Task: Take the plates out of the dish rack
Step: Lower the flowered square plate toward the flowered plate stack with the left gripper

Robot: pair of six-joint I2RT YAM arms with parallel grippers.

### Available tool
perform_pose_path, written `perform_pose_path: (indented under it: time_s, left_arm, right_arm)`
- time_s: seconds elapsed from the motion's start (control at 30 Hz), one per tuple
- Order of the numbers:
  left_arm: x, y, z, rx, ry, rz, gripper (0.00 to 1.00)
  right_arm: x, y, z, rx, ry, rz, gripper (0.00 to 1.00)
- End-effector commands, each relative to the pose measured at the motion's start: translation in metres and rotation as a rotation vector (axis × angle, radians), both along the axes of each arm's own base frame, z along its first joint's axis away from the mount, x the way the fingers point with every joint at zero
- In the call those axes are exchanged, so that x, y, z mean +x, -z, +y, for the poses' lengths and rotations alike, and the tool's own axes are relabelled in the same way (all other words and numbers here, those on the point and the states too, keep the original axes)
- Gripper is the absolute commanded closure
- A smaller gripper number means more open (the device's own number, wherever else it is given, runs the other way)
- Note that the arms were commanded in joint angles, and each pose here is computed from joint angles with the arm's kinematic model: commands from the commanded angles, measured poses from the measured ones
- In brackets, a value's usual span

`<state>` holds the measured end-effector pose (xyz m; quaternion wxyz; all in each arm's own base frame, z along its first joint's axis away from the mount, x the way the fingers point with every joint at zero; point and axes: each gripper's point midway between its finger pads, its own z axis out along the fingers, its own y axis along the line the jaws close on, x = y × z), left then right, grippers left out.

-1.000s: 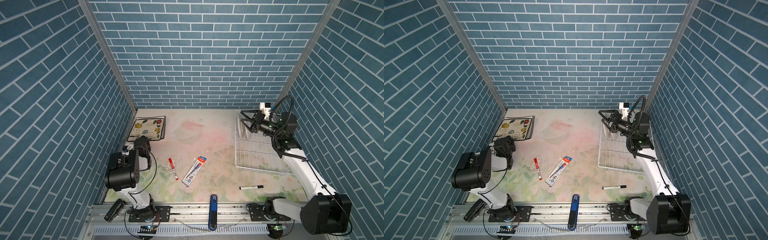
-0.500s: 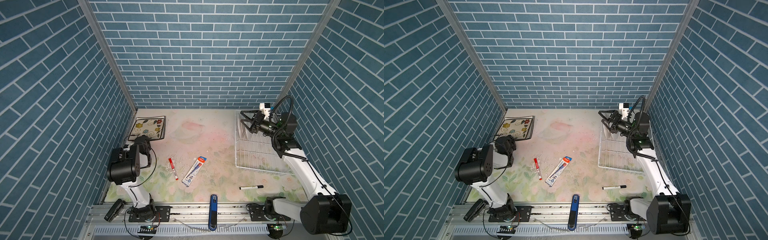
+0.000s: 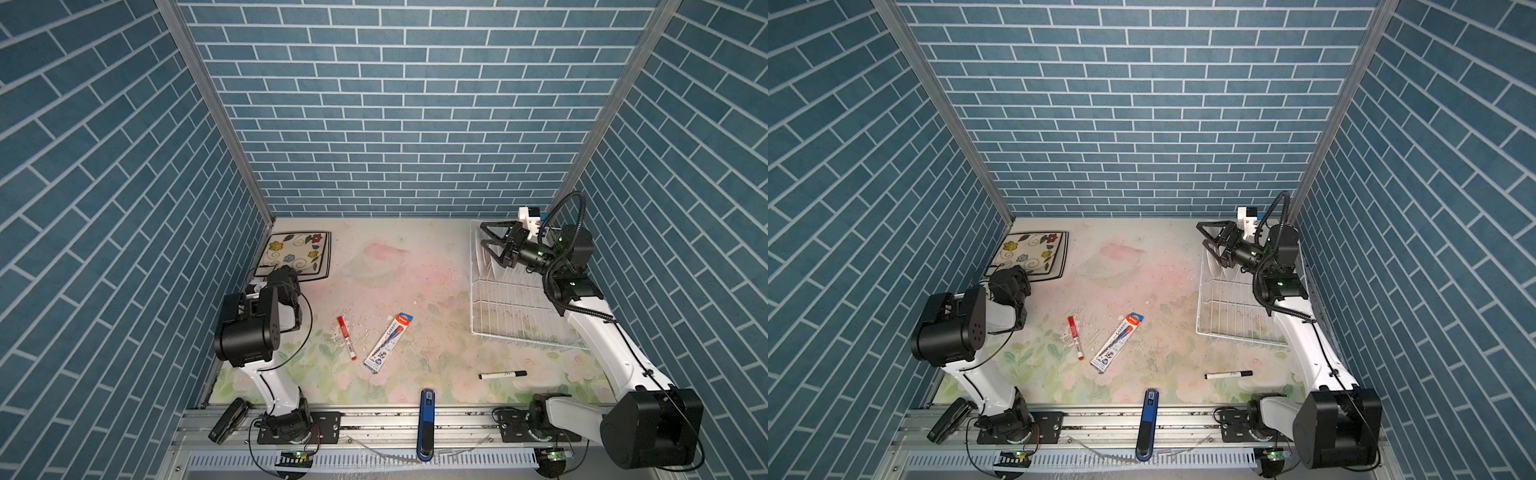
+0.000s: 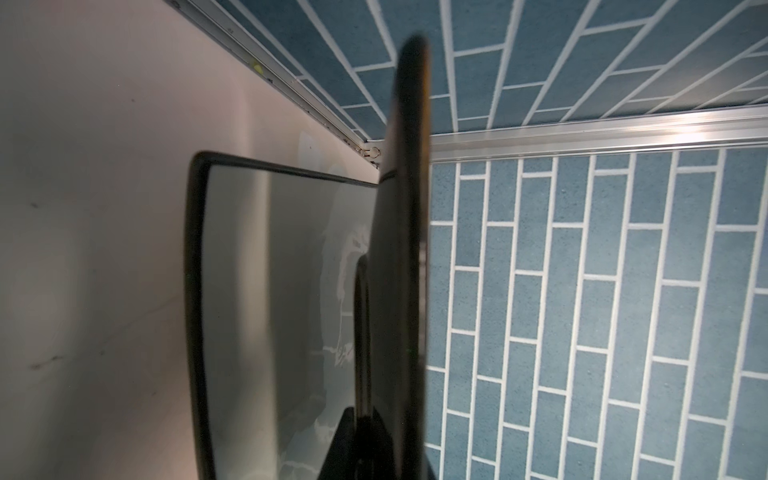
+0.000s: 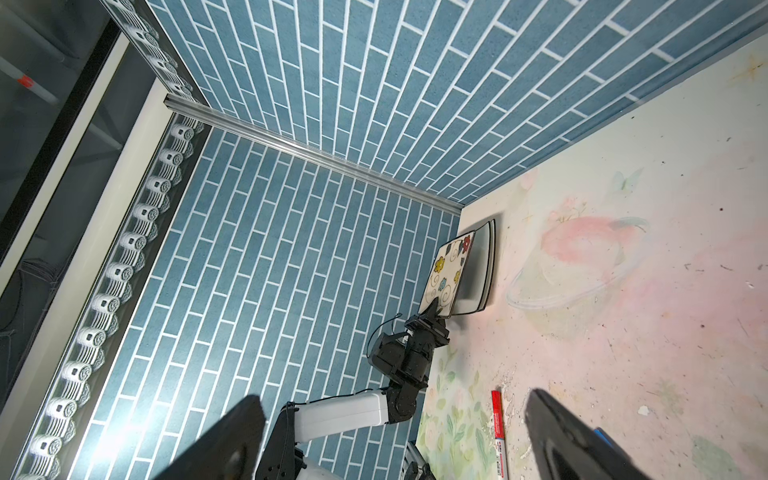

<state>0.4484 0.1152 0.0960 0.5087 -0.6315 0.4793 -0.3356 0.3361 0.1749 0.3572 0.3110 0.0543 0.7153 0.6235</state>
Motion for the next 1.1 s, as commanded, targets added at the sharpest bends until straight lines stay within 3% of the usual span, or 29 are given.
perform_pose_path:
  time_s: [0.0,1.07]
  left_arm:
    - [0.018,-0.07,0.01,0.061,-0.022,-0.229,1.0]
    - [0.035,-0.063,0.017,0.074,-0.041,-0.183,1.0]
  right_arm:
    - [-0.006,-0.018,-0.001,-0.016,-0.014,-0.09,0.01]
    - [-0.005,-0.012,-0.001,-0.023,-0.013,-0.081,0.01]
